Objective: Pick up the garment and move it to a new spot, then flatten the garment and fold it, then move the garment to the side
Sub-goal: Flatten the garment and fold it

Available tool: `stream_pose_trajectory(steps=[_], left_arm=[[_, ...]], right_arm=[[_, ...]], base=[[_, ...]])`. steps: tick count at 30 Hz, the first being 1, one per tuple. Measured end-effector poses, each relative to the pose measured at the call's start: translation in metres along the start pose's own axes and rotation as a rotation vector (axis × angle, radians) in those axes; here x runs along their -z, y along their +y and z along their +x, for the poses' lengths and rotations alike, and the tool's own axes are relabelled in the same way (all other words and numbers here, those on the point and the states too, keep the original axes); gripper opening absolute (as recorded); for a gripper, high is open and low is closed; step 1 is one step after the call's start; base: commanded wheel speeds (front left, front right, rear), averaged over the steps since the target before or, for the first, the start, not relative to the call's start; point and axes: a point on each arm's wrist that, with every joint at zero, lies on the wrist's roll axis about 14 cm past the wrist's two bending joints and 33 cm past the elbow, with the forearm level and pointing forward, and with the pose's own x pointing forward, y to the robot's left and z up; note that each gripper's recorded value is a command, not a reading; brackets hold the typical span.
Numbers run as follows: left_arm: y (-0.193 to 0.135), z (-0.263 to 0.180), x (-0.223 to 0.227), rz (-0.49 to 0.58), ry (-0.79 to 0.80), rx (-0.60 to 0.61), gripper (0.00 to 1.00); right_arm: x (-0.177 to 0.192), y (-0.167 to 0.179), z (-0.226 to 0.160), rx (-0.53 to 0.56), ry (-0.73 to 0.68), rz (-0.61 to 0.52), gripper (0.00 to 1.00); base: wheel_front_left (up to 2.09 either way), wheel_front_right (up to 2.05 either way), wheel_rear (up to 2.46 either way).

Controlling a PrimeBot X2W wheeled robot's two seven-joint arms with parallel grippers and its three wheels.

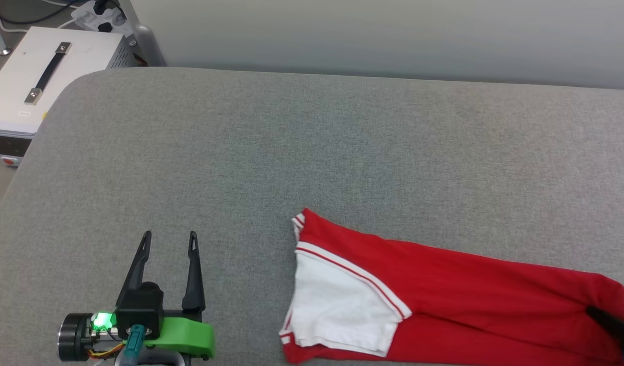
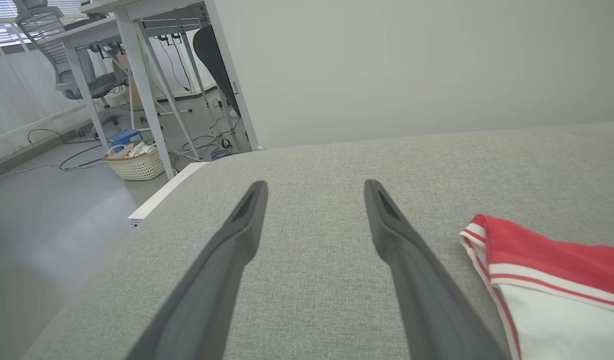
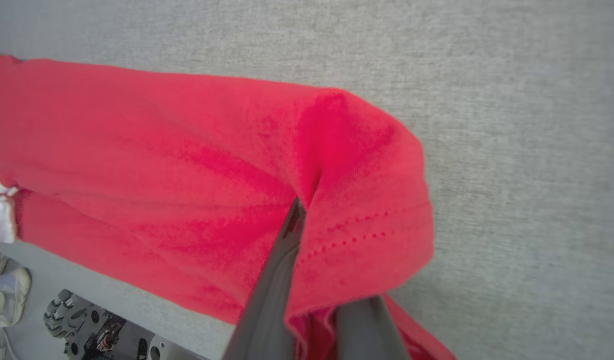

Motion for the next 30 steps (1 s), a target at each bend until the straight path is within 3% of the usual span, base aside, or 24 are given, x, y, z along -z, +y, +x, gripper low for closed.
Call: stream_pose_trajectory(steps=[5,12,20,30], left_arm=[[0.000,-0.005,0.000,0.005,0.001,0.006,1.00],[-0.002,-0.010,0.001,0.005,0.004,0.022,1.00],[-0.006,-0.008,-0.001,0.014,-0.006,0.041,1.00],[-0.009,-0.013,0.003,0.011,0.008,0.047,1.00]], right_arm=[[-0.006,-0.043,-0.017,0.130,-0.011,-0.011,0.00],[-0.013,-0.029,-0.025,0.095,-0.062,-0.030,0.00],[-0.033,0.043,-0.031,-0.104,-0.139,-0.140,0.00],[-0.032,0.146,-0.020,-0.378,-0.079,-0.244,0.00]], base=[[0.00,0.00,0.00],[0.00,0.00,0.00],[0.00,0.00,0.00],[0.00,0.00,0.00]])
